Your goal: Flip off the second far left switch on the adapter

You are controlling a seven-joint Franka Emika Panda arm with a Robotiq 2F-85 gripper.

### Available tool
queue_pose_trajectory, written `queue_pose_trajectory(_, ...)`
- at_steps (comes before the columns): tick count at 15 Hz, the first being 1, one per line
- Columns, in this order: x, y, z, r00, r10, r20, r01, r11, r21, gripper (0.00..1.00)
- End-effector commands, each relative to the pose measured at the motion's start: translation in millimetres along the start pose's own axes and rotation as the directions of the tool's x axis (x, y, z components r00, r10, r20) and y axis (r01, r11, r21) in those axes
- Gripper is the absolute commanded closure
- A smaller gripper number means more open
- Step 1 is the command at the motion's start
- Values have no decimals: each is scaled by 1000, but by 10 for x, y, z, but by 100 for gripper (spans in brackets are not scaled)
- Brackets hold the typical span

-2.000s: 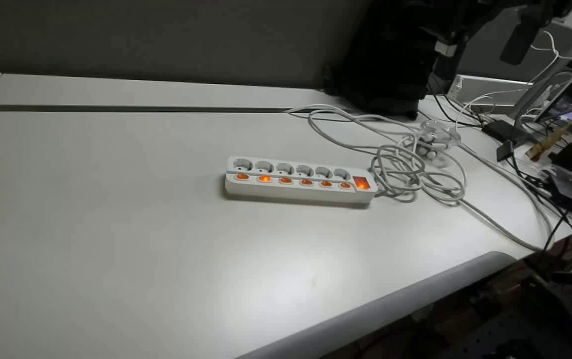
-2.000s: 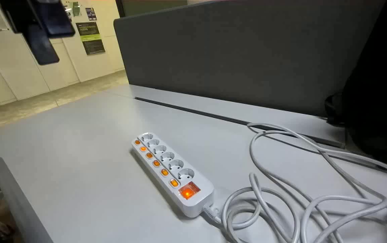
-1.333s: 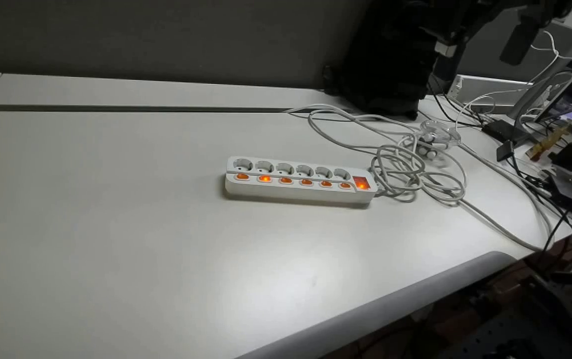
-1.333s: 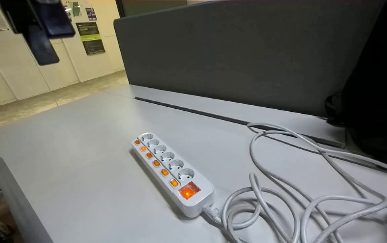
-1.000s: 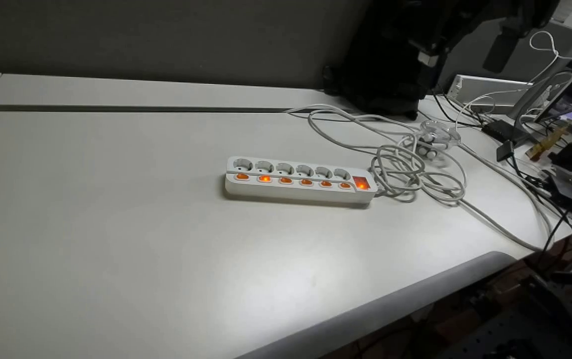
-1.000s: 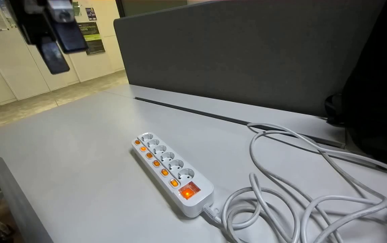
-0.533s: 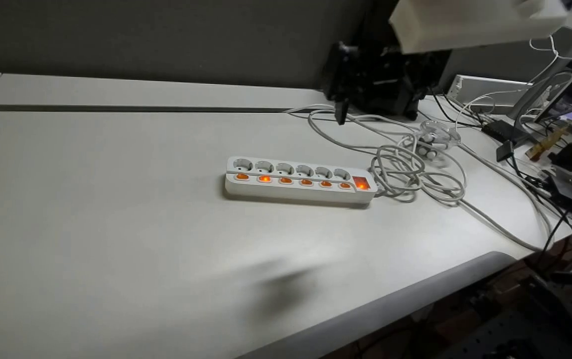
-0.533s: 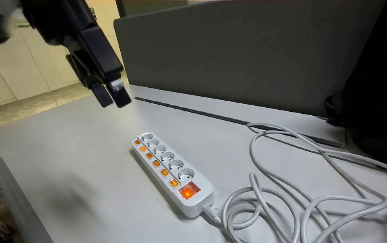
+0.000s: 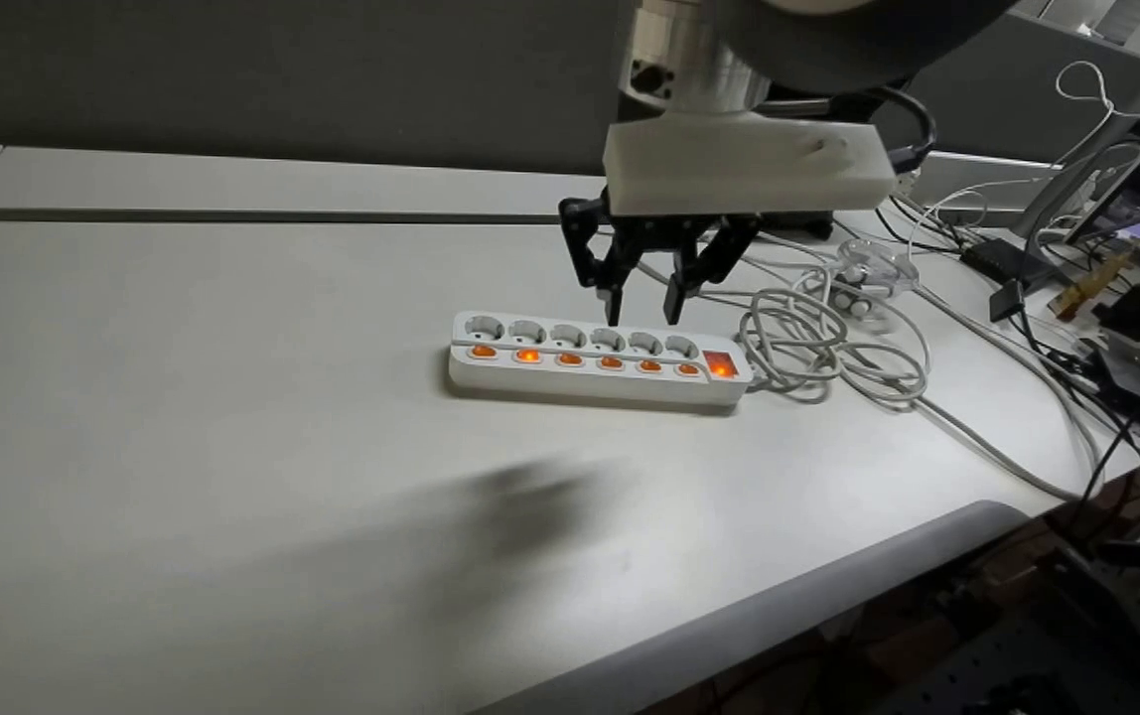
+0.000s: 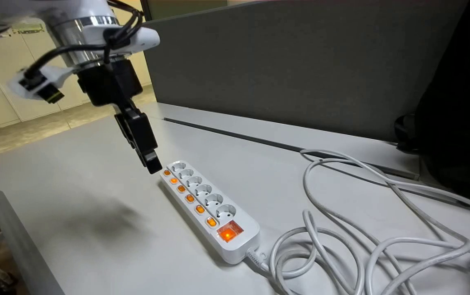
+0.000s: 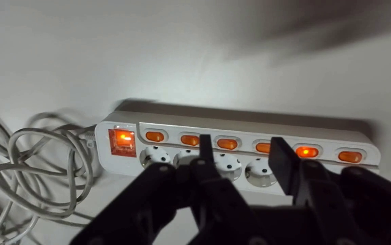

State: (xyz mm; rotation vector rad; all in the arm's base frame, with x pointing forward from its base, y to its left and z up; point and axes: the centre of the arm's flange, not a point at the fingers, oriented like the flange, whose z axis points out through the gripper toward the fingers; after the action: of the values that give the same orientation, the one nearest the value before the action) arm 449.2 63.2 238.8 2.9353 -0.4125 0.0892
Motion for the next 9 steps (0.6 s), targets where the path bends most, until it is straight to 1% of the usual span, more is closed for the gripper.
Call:
queue_pose_trajectory(1, 257, -223, 227, 1000, 11, 22, -11, 1000, 6, 81)
queue_pose_trajectory(3, 328, -306, 341, 999, 2, 36, -2, 1000, 9, 95)
queue_pose_trajectory(4, 356, -355, 394, 999, -4, 43, 3, 1000, 12, 99)
queue_pose_trajectory(5, 382, -408, 441, 999, -8, 50, 7, 1000, 17, 100)
queue_pose_trajectory(9, 458, -624, 569, 998, -33, 61, 31, 999, 36, 100)
